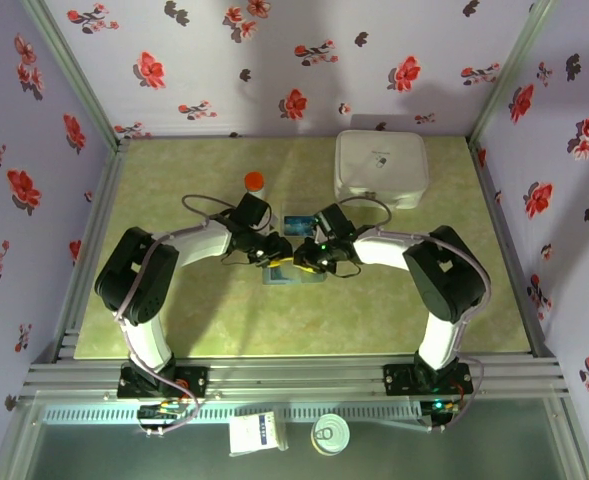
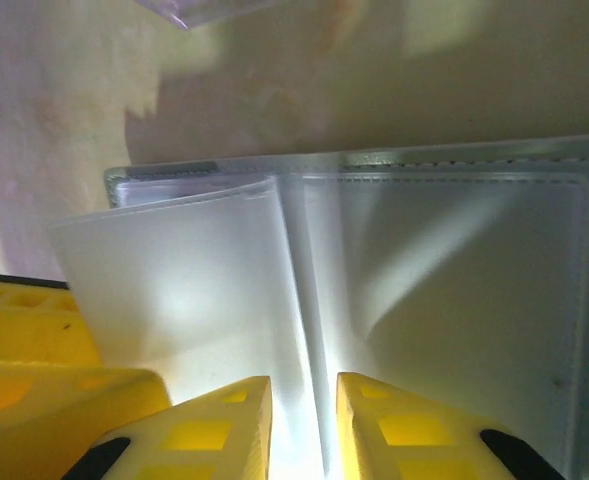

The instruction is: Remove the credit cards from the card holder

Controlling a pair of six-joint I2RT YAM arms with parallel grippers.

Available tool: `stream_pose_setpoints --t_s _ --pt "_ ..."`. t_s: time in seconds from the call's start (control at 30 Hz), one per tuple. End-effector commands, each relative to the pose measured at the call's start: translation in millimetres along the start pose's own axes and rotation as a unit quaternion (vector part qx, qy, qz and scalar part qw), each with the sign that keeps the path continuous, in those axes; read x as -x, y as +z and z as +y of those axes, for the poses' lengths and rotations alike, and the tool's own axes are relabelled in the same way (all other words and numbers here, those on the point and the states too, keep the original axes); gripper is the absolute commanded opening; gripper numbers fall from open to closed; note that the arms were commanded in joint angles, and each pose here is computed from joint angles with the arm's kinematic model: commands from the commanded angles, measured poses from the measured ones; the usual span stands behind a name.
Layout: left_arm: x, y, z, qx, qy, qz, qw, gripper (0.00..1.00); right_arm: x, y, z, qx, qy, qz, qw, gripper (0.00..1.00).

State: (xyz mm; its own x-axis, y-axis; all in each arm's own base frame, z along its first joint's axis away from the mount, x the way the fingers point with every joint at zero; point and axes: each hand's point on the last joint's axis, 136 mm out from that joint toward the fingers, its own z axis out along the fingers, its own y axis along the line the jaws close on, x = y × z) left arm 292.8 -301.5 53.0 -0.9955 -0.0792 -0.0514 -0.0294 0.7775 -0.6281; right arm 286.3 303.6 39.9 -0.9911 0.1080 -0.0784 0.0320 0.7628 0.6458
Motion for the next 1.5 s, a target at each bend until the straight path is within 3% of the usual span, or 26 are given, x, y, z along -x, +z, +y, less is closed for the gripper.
stream_pose_setpoints --t_s 0.0,0.33,0.73,1.1,1.47 --pt "3.5 -5.0 -20.2 -0.021 0.007 -0.006 1.000 0.31 6.8 -26.1 6.8 0.003 -0.016 -0.028 0.999 0.25" --pt "3.6 5.0 -39.4 -0.025 0.020 0.004 0.999 0.39 29.4 -82.5 -23.8 -0.041 0.004 -0.105 0.994 0.26" --pt "3.0 39.3 -49.8 -0.025 0.024 0.017 0.999 0.52 28.7 -101.0 -29.9 -0.044 0.005 -0.118 0.992 0.29" --pt "15.1 4.7 -51.1 -0.030 0.038 -0.021 0.999 0.52 29.4 -86.8 -10.8 -0.003 0.007 -0.102 0.995 0.29" --pt "14.7 -30.7 11.4 0.012 0.006 -0.046 0.999 0.39 19.4 -46.1 24.1 0.001 -0.030 -0.057 0.998 0.28"
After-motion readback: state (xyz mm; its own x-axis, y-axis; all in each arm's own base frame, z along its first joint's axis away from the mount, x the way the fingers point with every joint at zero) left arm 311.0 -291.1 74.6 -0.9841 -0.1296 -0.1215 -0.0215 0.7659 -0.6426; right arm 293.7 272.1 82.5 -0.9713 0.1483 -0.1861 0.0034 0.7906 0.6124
